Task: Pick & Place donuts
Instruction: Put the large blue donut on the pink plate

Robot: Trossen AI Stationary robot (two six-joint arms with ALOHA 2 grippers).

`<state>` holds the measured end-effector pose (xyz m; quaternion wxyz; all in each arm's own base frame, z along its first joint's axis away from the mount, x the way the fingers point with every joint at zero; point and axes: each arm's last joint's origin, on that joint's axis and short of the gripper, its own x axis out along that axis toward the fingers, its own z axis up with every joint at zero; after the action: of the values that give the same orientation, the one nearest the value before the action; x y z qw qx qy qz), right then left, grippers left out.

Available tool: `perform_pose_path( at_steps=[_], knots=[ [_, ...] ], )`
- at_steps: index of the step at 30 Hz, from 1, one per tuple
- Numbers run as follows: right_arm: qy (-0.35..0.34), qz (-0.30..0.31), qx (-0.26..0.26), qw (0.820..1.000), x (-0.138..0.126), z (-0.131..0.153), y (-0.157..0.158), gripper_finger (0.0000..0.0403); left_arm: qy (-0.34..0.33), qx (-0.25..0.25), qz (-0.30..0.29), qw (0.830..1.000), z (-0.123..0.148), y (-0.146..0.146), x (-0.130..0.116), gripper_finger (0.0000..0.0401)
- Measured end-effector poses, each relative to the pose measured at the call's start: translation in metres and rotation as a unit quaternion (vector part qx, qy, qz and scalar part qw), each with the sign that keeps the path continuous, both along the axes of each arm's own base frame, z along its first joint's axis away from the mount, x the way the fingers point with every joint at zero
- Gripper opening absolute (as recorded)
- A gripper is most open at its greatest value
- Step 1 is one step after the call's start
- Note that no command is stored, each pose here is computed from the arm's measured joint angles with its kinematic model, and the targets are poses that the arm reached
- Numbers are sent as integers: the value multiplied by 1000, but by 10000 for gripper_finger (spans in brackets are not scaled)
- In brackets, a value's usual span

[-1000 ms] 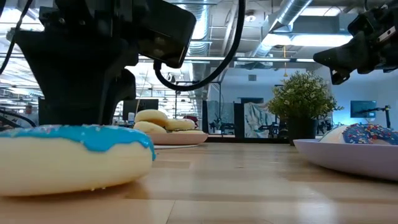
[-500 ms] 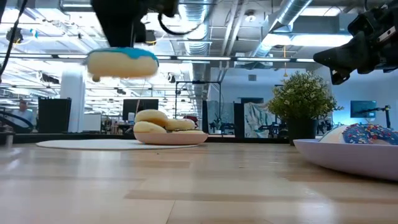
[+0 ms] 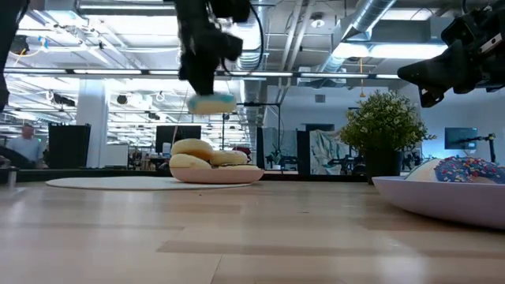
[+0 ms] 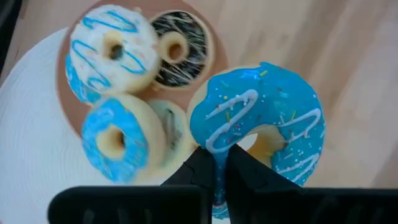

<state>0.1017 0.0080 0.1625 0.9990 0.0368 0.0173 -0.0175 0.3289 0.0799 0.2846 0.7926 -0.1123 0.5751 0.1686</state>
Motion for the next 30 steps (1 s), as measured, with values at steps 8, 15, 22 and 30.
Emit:
perform_pose_path(
  at_steps=[8,15,22,30],
  knots=[
    [0,0,0,1000,0,0,0,0,54,-5,12,998,-50,42,18,15],
    [0,0,0,1000,0,0,0,0,77,-6,25,997,-73,52,25,17],
    [0,0,0,1000,0,0,0,0,70,13,30,997,-71,52,26,18],
    [0,0,0,1000,0,0,0,0,69,11,34,997,-71,52,27,27]
  ],
)
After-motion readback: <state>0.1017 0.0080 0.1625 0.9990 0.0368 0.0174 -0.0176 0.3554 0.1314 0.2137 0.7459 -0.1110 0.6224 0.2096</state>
